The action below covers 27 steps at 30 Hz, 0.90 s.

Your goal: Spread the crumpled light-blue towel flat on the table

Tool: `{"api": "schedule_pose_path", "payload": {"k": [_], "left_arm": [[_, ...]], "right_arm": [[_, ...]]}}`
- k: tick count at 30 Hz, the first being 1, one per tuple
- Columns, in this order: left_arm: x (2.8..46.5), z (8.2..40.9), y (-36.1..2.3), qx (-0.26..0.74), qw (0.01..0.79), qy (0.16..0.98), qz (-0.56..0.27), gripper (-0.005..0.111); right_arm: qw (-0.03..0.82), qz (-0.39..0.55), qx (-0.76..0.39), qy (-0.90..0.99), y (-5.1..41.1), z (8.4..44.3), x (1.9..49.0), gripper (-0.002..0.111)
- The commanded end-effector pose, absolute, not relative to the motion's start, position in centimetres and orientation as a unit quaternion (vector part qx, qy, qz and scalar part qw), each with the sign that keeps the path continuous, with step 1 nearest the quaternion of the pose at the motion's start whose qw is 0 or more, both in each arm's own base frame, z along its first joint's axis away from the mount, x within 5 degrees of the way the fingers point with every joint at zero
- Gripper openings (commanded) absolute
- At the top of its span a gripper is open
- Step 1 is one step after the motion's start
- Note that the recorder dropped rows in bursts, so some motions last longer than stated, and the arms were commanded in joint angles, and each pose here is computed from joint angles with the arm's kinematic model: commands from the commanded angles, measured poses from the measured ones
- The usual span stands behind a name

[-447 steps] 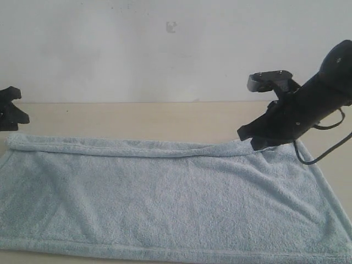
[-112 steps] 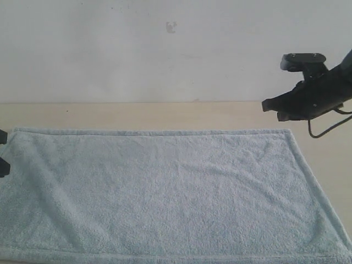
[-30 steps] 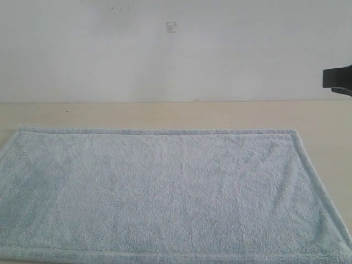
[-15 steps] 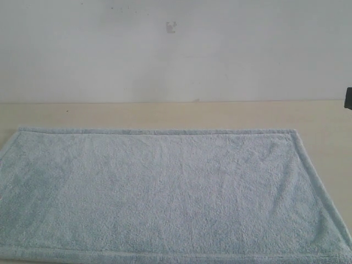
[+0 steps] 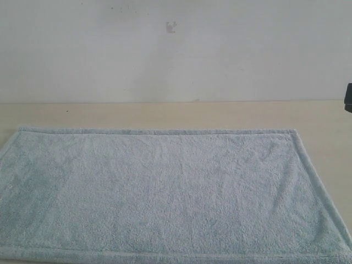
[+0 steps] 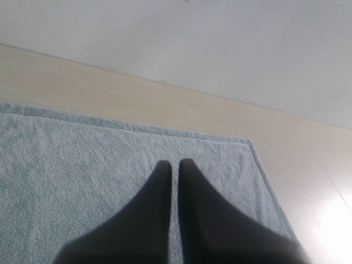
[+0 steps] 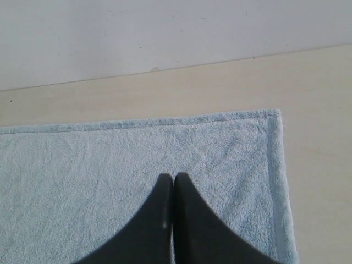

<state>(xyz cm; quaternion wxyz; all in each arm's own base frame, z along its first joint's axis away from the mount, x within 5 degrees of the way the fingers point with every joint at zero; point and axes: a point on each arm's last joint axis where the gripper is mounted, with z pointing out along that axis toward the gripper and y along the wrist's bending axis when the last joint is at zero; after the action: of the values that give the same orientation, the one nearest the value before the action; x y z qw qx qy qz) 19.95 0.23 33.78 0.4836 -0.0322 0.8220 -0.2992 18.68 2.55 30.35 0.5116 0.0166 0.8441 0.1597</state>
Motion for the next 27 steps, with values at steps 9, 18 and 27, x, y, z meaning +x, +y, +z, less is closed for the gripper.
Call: {"api": "schedule_pose_path", "payload": {"k": [9, 18, 27], "left_arm": [[19.8, 33.8, 0.1, -0.03, 0.484, 0.82, -0.304, 0.004], [19.8, 33.8, 0.1, -0.03, 0.484, 0.82, -0.304, 0.004], [19.8, 33.8, 0.1, -0.03, 0.484, 0.82, -0.304, 0.004]], "right_arm": [[0.515, 0.159, 0.017, 0.842, 2.5, 30.4, 18.6, 0.0], [0.515, 0.159, 0.017, 0.842, 2.5, 30.4, 18.6, 0.0], [0.547, 0.16, 0.011, 0.821, 2.5, 31.9, 17.1, 0.0]]}}
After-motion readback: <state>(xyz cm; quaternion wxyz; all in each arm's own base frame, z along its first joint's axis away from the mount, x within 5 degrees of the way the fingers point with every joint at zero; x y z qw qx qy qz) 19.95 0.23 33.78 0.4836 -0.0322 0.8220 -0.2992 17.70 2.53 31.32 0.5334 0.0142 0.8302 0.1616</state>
